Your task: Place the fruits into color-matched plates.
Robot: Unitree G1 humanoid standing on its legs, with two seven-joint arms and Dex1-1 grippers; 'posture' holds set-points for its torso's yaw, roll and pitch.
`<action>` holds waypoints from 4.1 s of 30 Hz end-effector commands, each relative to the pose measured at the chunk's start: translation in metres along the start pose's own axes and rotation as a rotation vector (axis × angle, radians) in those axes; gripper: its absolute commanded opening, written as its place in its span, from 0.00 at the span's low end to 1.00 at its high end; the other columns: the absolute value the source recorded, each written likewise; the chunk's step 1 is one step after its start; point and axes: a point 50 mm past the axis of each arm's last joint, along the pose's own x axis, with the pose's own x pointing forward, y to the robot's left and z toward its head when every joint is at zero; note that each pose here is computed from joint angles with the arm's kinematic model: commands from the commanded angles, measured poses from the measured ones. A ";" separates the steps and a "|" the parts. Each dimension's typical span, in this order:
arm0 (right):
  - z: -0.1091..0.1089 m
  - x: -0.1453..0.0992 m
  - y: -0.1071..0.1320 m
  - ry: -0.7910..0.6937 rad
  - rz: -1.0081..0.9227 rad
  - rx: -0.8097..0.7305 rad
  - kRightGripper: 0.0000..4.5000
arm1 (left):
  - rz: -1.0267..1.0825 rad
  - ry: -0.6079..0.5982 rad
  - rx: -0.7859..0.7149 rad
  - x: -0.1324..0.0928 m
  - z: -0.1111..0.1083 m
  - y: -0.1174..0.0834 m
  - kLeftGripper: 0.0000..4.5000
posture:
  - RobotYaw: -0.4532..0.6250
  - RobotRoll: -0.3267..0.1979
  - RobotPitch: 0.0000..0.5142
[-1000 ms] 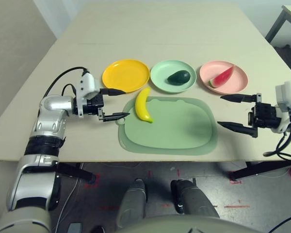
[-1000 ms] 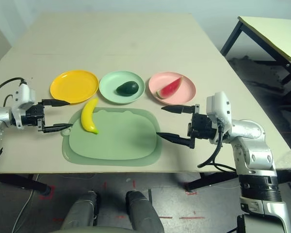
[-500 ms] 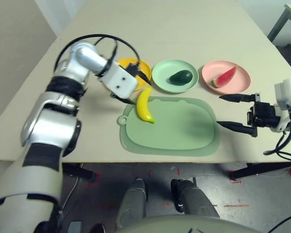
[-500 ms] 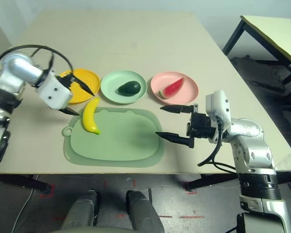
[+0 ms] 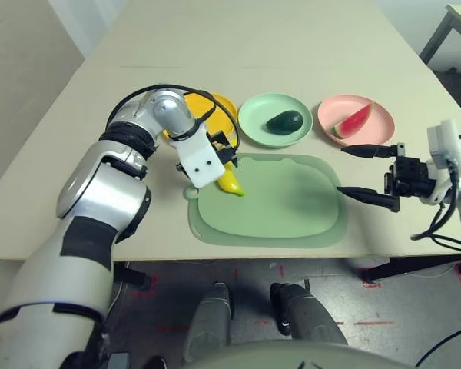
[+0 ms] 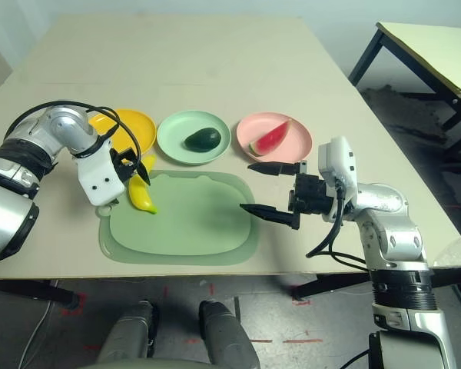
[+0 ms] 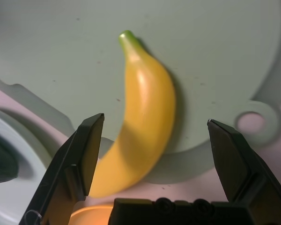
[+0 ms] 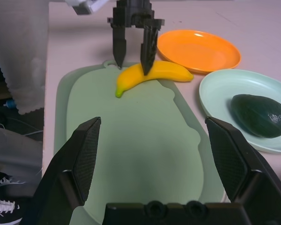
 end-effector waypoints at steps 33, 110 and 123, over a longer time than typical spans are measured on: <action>-0.001 0.007 -0.002 -0.038 -0.132 0.055 1.00 | 0.433 -0.033 -0.586 -0.077 -0.031 0.019 0.36 | 0.31 0.62 0.26; 0.016 -0.027 0.001 -0.118 -0.371 0.162 1.00 | 0.818 0.138 -1.080 -0.050 -0.068 -0.072 0.99 | 0.27 0.62 0.27; -0.037 -0.118 -0.022 0.016 -0.848 0.208 1.00 | 1.324 -0.220 -1.315 -0.046 -0.065 -0.106 0.99 | 0.30 0.62 0.25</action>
